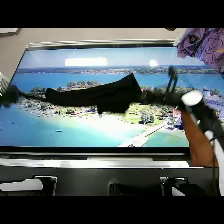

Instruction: Fold the clothes and pants, and hang the long-sleeved shirts on hangers.

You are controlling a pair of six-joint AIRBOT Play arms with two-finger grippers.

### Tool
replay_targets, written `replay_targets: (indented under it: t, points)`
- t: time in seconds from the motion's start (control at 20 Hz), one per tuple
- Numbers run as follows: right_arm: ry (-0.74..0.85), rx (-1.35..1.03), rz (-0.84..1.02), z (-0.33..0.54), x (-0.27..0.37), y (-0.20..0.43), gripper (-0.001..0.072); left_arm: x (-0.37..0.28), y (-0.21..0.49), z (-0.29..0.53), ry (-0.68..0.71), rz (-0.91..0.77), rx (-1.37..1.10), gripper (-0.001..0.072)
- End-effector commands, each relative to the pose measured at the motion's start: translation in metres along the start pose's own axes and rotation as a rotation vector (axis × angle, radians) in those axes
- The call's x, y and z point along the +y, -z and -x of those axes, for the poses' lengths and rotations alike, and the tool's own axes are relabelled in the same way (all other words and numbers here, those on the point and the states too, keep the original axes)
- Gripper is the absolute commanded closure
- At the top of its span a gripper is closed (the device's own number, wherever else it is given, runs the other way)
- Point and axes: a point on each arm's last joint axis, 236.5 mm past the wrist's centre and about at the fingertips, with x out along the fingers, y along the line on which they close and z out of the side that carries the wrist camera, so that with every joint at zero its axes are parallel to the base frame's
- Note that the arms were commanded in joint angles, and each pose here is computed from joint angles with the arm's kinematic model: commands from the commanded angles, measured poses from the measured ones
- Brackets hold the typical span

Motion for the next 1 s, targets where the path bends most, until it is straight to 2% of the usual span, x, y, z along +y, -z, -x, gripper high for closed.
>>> replay_targets:
  t: [0.0, 0.1, 0.2, 0.35, 0.55, 0.7, 0.95]
  points:
    - [0.131, -0.24, 0.239, 0.085, 0.048, -0.112, 0.0685, -0.122, -0.077, 0.105, 0.084, -0.197, -0.27, 0.069]
    - [0.138, -0.358, 0.355, 0.151, 0.097, -0.149, 0.0686, -0.178, -0.09, 0.181, 0.086, -0.326, -0.42, 0.069]
    - [0.141, -0.477, 0.444, 0.224, 0.143, -0.162, 0.0686, -0.204, -0.078, 0.25, 0.005, -0.401, -0.546, 0.069]
    - [0.121, -0.664, 0.491, 0.332, 0.196, -0.145, 0.0686, -0.21, -0.035, 0.33, -0.117, -0.376, -0.702, 0.069]
    - [0.126, -0.771, 0.421, 0.412, 0.211, -0.098, 0.0686, -0.203, 0.012, 0.404, -0.286, -0.371, -0.869, 0.069]
    - [0.136, -0.757, 0.362, 0.418, 0.204, -0.087, 0.0686, -0.208, 0.022, 0.403, -0.278, -0.403, -0.847, 0.069]
    - [0.246, -0.522, 0.28, 0.316, 0.143, -0.115, 0.0685, -0.19, 0.004, 0.29, -0.184, -0.463, -0.495, 0.0691]
